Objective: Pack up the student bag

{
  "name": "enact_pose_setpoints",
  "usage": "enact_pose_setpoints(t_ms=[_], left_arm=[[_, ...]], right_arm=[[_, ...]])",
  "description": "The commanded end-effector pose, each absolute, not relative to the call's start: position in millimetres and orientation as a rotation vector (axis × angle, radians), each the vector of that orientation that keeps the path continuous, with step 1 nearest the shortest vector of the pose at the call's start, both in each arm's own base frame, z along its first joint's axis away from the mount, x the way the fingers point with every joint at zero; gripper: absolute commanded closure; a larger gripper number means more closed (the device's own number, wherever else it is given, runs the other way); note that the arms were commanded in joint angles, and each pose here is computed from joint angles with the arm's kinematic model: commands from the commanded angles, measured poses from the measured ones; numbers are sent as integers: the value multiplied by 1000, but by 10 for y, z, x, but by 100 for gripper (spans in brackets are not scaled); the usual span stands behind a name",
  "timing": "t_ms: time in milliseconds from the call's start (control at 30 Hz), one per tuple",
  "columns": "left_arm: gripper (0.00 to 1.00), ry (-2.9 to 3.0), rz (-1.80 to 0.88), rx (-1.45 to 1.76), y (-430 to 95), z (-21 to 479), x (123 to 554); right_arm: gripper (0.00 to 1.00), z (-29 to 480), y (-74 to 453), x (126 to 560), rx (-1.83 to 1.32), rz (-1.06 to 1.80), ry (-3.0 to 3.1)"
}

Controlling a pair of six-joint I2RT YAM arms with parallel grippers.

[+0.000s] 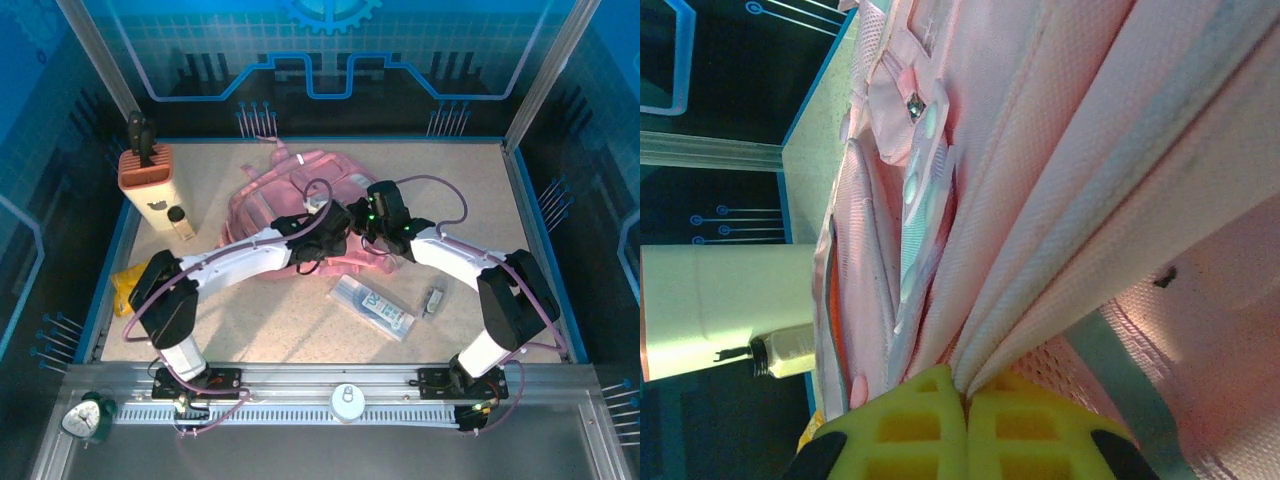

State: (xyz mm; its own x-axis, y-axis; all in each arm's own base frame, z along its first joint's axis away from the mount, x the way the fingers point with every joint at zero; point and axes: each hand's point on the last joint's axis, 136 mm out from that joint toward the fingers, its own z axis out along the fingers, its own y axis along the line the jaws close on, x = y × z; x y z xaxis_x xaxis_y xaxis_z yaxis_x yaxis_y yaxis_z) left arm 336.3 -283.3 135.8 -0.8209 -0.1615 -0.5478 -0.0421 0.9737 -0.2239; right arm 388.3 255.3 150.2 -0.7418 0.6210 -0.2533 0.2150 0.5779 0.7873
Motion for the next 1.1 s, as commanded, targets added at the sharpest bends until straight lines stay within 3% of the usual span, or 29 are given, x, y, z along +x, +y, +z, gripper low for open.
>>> enact_pose_setpoints(t_ms=[0, 200, 333, 667, 767, 900, 1067], left_arm=[[51, 2451, -148, -151, -2762, 1474, 3542], [53, 2374, -30, -234, -2603, 1512, 3680], [61, 2372, 32, -244, -2474, 1513, 3635], [68, 2525, -163, -159, -2645, 1376, 3289], [67, 2520, -138, -182, -2620, 1403, 3216], [54, 2504, -201, -138, -2812, 1369, 3236], [52, 2468, -21, -169, -2742, 1286, 3427]], right_arm=[[100, 2050, 2737, 3907, 577, 1231, 2155], [100, 2032, 2731, 3904, 596, 1251, 2139], [100, 2061, 2708, 3916, 597, 1249, 2133], [100, 2111, 2698, 3953, 580, 1228, 2124], [100, 2106, 2700, 3960, 584, 1228, 2124], [100, 2118, 2722, 3964, 580, 1235, 2122], [100, 2115, 2743, 3957, 592, 1253, 2121]])
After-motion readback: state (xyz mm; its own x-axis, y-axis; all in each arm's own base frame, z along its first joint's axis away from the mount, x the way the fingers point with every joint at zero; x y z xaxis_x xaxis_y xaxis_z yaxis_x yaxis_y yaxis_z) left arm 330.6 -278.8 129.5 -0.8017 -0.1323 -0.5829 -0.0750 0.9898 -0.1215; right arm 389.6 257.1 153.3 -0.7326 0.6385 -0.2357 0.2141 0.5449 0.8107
